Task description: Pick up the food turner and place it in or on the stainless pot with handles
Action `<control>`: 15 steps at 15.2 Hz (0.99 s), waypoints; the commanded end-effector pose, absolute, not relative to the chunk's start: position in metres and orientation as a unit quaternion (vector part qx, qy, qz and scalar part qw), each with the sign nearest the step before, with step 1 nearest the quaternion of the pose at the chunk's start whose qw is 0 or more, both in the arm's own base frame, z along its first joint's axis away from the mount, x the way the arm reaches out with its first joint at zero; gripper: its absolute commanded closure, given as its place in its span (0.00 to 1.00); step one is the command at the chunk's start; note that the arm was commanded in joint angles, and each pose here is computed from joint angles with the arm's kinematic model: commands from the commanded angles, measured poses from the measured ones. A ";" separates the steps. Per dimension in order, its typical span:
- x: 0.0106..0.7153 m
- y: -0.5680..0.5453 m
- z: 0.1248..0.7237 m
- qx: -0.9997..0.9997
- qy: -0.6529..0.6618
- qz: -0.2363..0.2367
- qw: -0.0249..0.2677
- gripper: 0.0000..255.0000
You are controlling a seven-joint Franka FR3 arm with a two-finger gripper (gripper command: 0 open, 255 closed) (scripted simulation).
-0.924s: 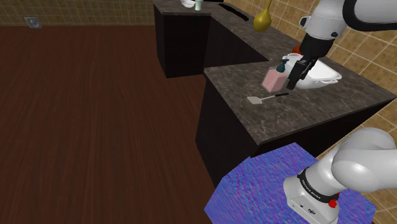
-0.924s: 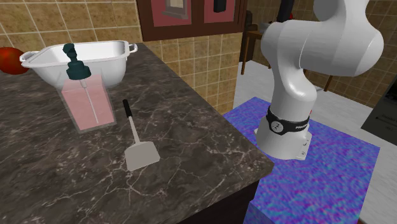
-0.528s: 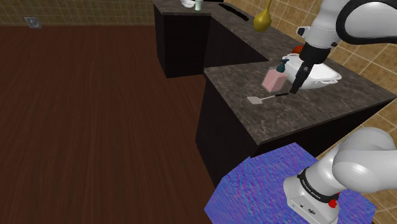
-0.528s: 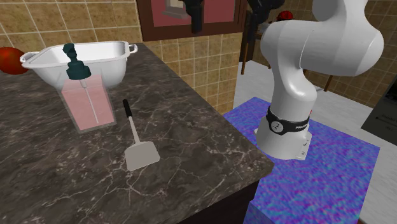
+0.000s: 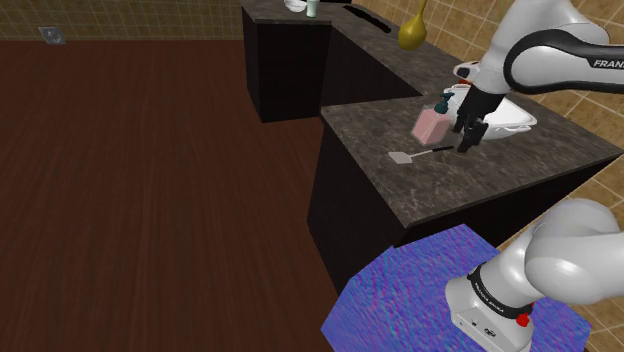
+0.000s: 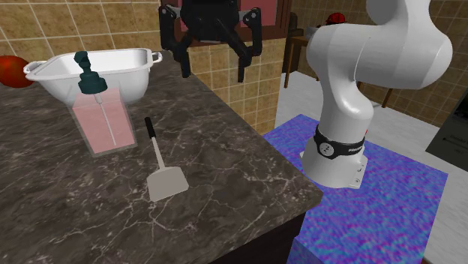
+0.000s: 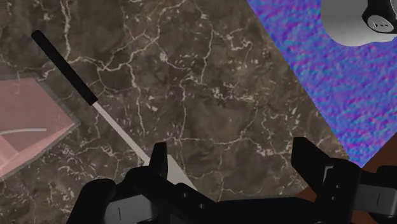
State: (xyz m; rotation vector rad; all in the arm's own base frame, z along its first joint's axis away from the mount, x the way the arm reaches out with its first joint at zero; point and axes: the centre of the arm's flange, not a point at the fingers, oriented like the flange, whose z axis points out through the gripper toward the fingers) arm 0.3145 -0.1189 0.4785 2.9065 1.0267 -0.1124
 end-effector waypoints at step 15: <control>0.404 -0.211 0.363 0.796 0.604 -0.026 0.020 0.00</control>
